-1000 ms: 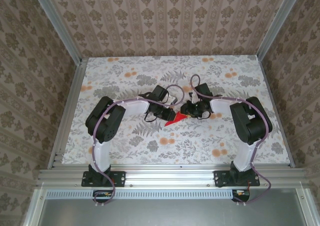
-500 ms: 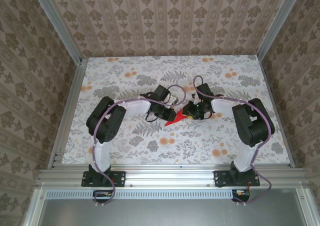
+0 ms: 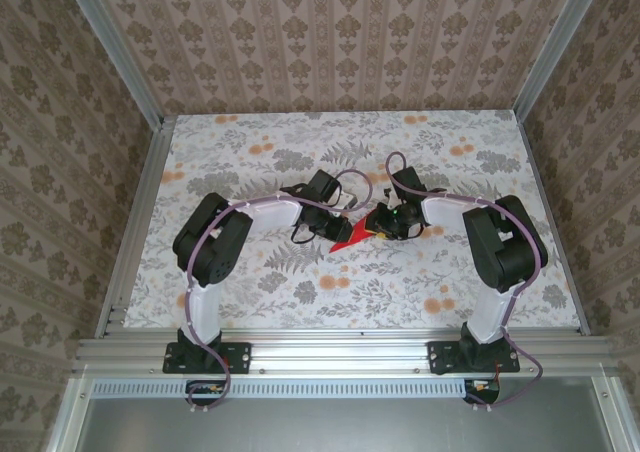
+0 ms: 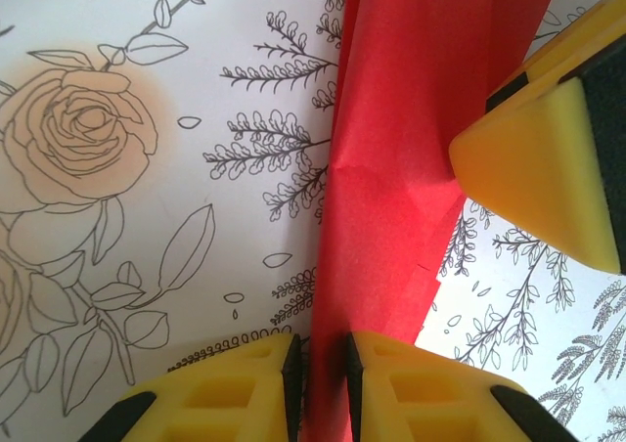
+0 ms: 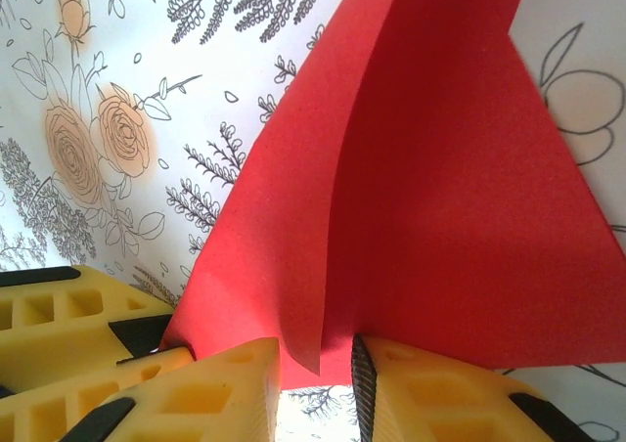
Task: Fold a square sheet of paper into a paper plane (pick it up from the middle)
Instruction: Fold the wing for the fifth time at the center of the table.
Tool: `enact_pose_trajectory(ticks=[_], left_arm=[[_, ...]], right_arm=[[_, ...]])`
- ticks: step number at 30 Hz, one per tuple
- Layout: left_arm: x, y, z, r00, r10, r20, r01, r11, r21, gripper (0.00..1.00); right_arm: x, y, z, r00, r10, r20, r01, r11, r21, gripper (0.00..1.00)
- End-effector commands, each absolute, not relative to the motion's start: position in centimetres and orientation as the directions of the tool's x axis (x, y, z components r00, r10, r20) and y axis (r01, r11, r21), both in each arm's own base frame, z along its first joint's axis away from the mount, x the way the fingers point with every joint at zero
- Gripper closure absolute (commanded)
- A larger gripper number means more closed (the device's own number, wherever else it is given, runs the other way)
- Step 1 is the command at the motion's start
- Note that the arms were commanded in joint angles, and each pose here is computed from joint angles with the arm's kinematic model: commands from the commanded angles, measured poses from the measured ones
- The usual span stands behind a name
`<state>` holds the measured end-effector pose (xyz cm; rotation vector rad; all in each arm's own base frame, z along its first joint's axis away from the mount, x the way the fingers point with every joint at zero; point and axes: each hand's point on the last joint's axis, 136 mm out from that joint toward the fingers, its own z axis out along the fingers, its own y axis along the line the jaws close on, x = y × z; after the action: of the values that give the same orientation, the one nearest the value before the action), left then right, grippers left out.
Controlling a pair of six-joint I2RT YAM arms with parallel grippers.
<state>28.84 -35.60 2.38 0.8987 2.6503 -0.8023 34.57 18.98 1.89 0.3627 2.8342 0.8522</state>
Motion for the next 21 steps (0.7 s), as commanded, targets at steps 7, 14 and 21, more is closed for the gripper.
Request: enact_pose_trajectory(ticks=[7, 14, 21], left_arm=[[26.2, -36.6, 1.3, -0.765, 0.559, -0.321, 0.640, 0.599, -0.481, 0.78], [25.9, -36.7, 1.1, -0.758, 0.571, -0.314, 0.645, 0.585, -0.492, 0.78], [25.7, -36.9, 1.2, -0.749, 0.582, -0.317, 0.654, 0.570, -0.498, 0.76]], right_arm=[[34.2, 18.3, 0.2, -0.960, 0.271, -0.077, 0.196, 0.838, 0.509, 0.67], [33.8, 17.6, -0.4, -0.960, 0.269, -0.075, 0.205, 0.861, 0.466, 0.68], [33.5, 17.0, -1.0, -0.962, 0.265, -0.068, 0.212, 0.877, 0.432, 0.69]])
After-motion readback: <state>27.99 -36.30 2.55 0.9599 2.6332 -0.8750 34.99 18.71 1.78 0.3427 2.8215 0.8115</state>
